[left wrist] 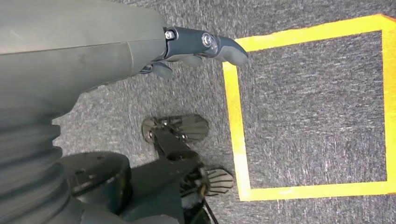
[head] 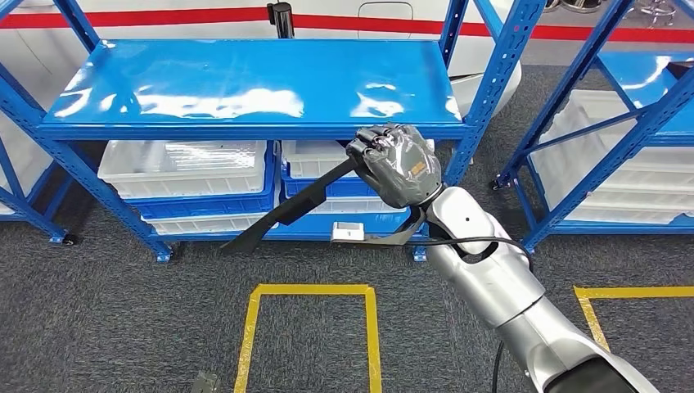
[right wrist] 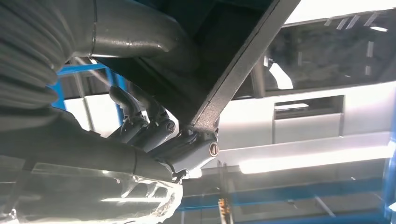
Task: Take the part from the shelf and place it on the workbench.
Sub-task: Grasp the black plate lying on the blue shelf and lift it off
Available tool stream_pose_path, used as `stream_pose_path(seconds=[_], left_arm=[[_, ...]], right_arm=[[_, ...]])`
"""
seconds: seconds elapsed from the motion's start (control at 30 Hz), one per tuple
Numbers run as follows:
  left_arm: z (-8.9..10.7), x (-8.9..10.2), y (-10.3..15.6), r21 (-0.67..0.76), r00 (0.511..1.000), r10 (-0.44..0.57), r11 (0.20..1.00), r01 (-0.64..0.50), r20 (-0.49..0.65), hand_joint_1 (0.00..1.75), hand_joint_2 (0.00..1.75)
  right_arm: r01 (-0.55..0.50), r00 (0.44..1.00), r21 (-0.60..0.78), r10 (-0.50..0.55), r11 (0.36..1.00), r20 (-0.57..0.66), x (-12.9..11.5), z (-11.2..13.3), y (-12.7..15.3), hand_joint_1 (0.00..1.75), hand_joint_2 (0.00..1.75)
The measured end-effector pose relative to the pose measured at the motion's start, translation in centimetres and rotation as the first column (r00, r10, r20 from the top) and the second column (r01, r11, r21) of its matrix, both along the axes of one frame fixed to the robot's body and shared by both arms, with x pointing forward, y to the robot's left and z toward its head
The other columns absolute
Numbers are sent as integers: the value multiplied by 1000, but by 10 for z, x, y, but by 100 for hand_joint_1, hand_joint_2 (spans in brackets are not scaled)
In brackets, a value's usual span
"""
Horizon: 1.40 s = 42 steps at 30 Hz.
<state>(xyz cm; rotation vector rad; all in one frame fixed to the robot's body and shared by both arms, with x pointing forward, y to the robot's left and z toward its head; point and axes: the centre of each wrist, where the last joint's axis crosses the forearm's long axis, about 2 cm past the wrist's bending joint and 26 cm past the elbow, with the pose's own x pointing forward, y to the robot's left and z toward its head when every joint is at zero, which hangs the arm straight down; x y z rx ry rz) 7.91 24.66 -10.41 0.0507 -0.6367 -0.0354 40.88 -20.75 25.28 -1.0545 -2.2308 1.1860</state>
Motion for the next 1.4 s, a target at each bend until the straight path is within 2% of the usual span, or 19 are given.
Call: stream_pose_path(seconds=[0.17,0.53,1.03,1.4], left_arm=[[0,1,0,-2,1000,0,1000,0,-3,0,175],[0,0,-4,-9,1000,1,1000,-1,-16,0,175],[0,-1,0,-1,999,6,1000,-6,-32,0,175],[0,1,0,-11,1000,4,1000,-4,-29,0,175]], right_arm=[[-9,1000,25,9,1000,6,3,7,-6,154,175],[-10,997,41,7,999,71,16,50,-5,154,175],[-27,994,42,23,999,103,20,71,6,154,175],[-1,994,44,-4,999,108,25,84,-1,154,175]])
